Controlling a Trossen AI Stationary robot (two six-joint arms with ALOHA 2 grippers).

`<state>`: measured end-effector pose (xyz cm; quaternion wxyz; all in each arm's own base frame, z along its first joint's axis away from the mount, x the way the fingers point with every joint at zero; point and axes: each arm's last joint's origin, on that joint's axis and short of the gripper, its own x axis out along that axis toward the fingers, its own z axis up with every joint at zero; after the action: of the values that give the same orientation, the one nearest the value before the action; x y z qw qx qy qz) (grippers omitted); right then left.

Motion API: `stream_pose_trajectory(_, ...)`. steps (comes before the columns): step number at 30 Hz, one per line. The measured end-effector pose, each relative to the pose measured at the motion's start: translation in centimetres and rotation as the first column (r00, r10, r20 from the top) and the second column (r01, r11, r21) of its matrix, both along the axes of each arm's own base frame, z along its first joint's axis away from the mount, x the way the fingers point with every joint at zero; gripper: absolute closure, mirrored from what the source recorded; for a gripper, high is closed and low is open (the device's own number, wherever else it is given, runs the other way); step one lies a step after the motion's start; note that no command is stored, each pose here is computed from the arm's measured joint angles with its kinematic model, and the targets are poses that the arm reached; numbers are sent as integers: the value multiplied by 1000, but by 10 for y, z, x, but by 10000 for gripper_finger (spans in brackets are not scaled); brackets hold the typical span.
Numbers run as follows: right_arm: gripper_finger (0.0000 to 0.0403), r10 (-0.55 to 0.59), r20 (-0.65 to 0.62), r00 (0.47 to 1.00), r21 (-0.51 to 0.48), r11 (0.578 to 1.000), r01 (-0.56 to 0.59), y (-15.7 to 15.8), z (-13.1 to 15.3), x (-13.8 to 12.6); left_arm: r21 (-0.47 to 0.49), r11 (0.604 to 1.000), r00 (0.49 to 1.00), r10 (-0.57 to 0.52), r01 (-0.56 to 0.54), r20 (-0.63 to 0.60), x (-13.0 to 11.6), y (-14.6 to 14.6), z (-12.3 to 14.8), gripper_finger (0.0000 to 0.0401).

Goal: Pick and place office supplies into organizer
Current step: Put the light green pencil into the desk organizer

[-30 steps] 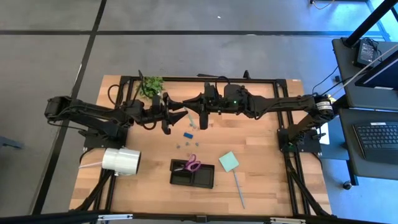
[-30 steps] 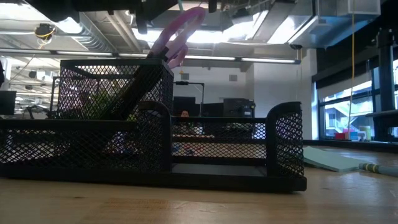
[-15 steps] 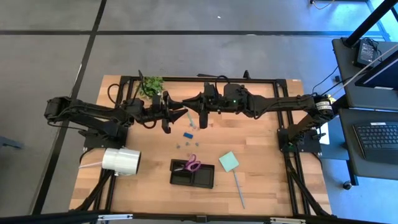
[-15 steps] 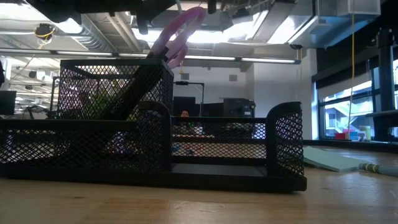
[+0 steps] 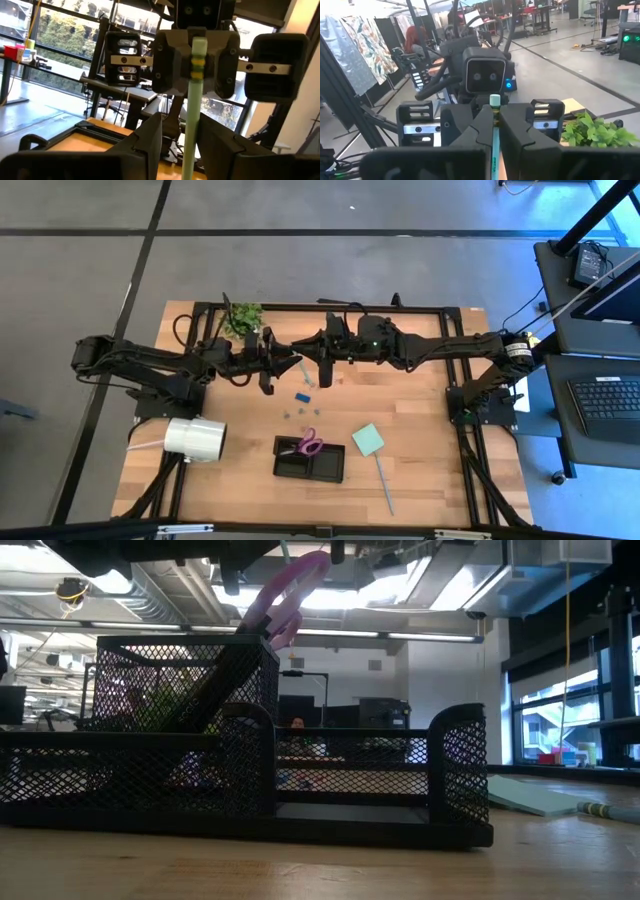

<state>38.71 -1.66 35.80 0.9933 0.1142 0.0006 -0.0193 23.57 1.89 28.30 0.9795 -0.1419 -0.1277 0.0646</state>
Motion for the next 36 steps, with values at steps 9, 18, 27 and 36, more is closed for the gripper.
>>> stream_pose_trajectory(9,387,-2,3,1000,-1,1000,2,0,0,1,16,1000,1000,11,-12,5,0,0,1,308)
stream_pose_trajectory(18,387,-8,1,1000,-6,1000,8,-1,-1,1,54,998,1000,20,-20,0,0,0,1,385)
stream_pose_trajectory(27,382,-5,-1,1000,-4,1000,5,0,-1,1,59,998,1000,15,-15,-1,0,0,1,383)
stream_pose_trajectory(36,320,2,-2,1000,-25,1000,-2,0,-1,1,66,998,1000,8,-8,-3,0,0,1,384)
